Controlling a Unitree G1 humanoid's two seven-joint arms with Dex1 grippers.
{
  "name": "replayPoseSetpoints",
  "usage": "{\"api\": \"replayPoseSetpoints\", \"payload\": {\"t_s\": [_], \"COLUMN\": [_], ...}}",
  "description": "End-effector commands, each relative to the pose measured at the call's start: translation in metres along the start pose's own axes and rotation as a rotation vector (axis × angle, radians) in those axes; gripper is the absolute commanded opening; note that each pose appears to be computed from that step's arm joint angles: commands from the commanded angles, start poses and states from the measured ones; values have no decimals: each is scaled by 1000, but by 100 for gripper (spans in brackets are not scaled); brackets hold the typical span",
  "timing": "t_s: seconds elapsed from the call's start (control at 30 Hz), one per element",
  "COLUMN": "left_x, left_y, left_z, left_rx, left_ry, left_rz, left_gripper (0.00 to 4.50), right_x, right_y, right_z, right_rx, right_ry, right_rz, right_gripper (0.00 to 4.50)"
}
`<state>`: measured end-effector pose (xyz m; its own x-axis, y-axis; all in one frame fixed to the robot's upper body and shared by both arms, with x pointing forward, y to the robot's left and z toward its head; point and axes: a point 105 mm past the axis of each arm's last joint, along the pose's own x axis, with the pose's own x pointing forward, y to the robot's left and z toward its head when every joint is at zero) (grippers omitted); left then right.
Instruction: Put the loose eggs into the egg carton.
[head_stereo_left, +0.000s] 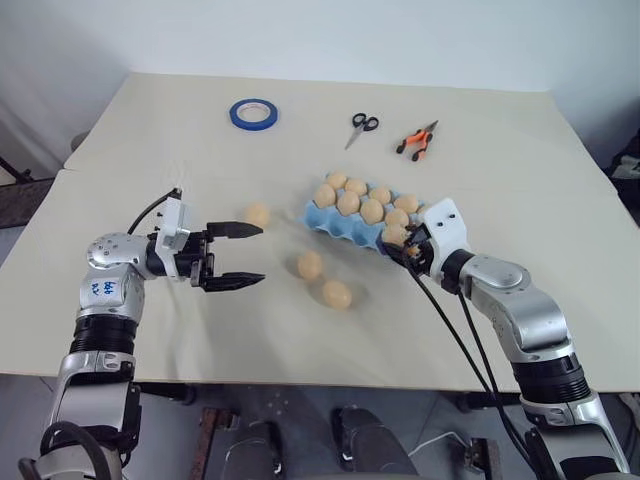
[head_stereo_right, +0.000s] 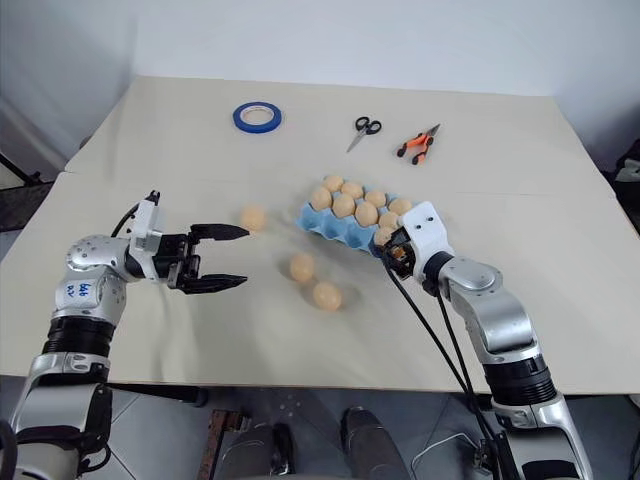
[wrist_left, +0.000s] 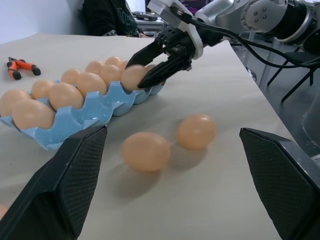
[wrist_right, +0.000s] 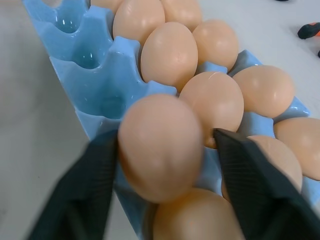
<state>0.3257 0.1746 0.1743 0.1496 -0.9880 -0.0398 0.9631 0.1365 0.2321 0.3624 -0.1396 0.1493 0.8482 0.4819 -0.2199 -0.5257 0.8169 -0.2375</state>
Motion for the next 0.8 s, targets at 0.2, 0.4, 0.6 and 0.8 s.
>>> {"api": "replayPoseSetpoints", "payload": {"t_s": [0.2,0.4,0.6,0.8], "left_x": [1,2,1,-4], "left_y": [2,4,8,13], "left_z": [9,9,8,7], "left_rx": [34,33,27,22], "left_ry": [-26,-31,-34,-37], "left_rz": [5,8,22,48], "left_gripper": [450,450,450,450], "right_x": [-23,-64,-109,-148], "right_y": [-1,10,14,13], "right_z": [42,44,16,-20], "right_rx": [-144,-128,-106,-54], "right_ry": [-166,-229,-197,-139], "right_rz": [0,102,224,292], "right_gripper": [442,442,442,442]}}
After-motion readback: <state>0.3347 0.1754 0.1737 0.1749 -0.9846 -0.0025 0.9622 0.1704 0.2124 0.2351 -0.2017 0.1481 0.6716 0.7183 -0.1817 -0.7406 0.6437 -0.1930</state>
